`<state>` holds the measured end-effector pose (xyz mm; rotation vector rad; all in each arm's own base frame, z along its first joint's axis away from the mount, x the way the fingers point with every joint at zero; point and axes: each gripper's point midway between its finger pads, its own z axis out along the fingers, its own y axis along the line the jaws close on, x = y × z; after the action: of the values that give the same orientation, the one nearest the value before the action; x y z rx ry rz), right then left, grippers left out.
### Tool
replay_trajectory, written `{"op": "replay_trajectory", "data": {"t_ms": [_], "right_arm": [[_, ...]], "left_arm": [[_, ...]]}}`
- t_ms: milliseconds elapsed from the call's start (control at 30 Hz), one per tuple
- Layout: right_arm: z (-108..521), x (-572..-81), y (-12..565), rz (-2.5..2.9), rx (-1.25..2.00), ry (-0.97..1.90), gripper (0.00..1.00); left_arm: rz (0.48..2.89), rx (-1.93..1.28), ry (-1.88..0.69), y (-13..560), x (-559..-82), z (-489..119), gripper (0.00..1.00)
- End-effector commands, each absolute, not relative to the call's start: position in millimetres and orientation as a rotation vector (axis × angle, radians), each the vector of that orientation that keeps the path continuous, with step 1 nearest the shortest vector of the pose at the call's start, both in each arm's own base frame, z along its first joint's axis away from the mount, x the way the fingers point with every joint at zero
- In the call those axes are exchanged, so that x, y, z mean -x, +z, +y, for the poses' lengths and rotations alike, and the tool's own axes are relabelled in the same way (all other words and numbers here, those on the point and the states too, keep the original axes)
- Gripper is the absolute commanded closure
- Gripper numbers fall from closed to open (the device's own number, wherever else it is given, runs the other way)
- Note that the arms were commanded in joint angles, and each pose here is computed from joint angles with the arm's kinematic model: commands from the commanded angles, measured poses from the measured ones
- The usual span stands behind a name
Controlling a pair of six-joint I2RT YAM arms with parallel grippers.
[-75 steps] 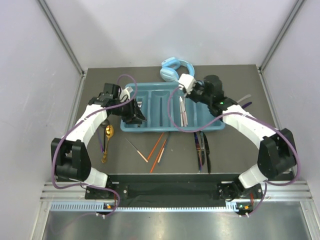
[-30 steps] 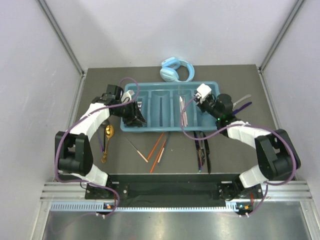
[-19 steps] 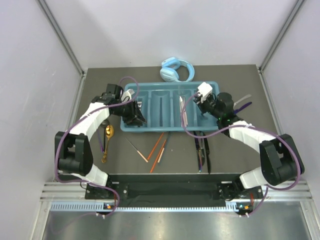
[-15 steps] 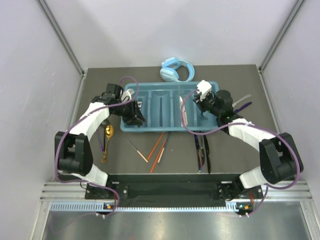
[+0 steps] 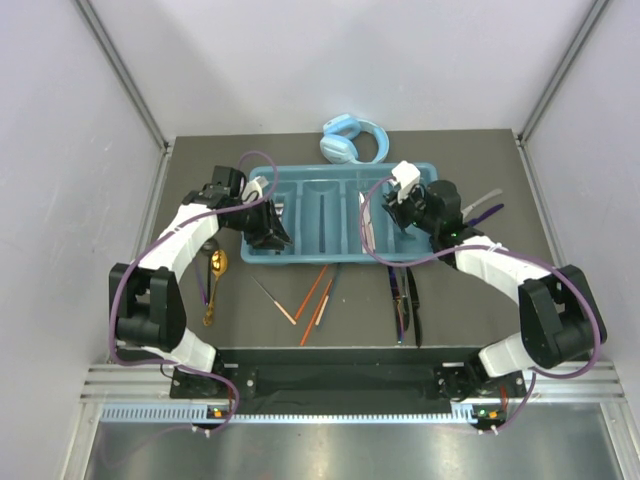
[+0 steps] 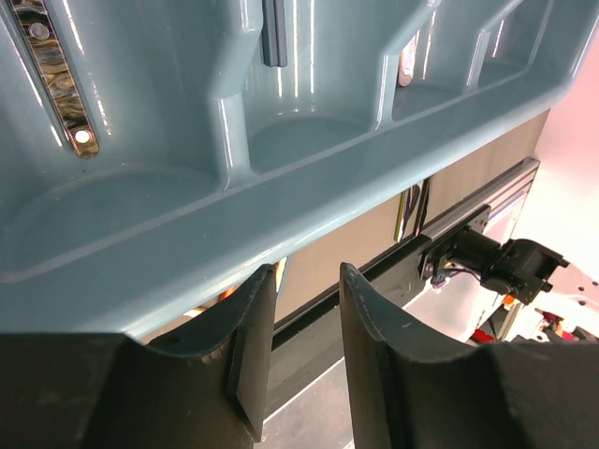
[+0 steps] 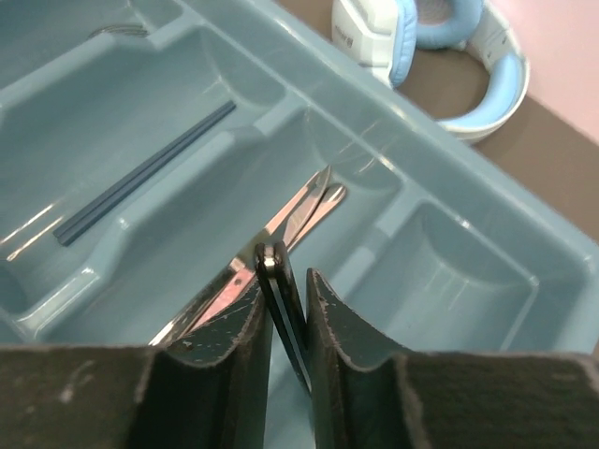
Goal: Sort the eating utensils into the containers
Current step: Place the spoon in the storage box.
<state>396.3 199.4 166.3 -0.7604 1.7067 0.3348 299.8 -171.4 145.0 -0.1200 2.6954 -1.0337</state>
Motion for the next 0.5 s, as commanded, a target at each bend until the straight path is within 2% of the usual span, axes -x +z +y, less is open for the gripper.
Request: {"op": "replay_trajectory", "data": {"t_ms": [0, 100, 200, 367, 400, 433, 467], "right_arm": [[196, -383, 142, 1.843, 0.717, 0.367, 0.78], [199, -381, 138, 1.883, 0.718, 0.381, 0.79], [201, -377, 132, 1.921, 0.720, 0.393, 0.85], [201, -371, 128, 1.939, 0.696, 0.414, 0.88], [201, -368, 125, 1.946, 0.690, 0.422, 0.92], [202, -370, 128, 1.926, 0.687, 0.424, 1.00], [202, -371, 129, 1.915, 0.686, 0.417, 1.00]], "left_arm": [[2.647, 0.083, -1.017, 161, -306, -170, 0.62], [2.649, 0.082, -1.012, 160, -306, -170, 0.62], [2.653, 0.085, -1.012, 159, -307, -170, 0.62], [2.652, 0.086, -1.006, 159, -308, -169, 0.62], [2.651, 0.085, -1.006, 159, -308, -170, 0.62], [2.655, 0.087, -1.006, 158, -308, -169, 0.62], [2.655, 0.088, -1.004, 158, -308, -169, 0.62]]}}
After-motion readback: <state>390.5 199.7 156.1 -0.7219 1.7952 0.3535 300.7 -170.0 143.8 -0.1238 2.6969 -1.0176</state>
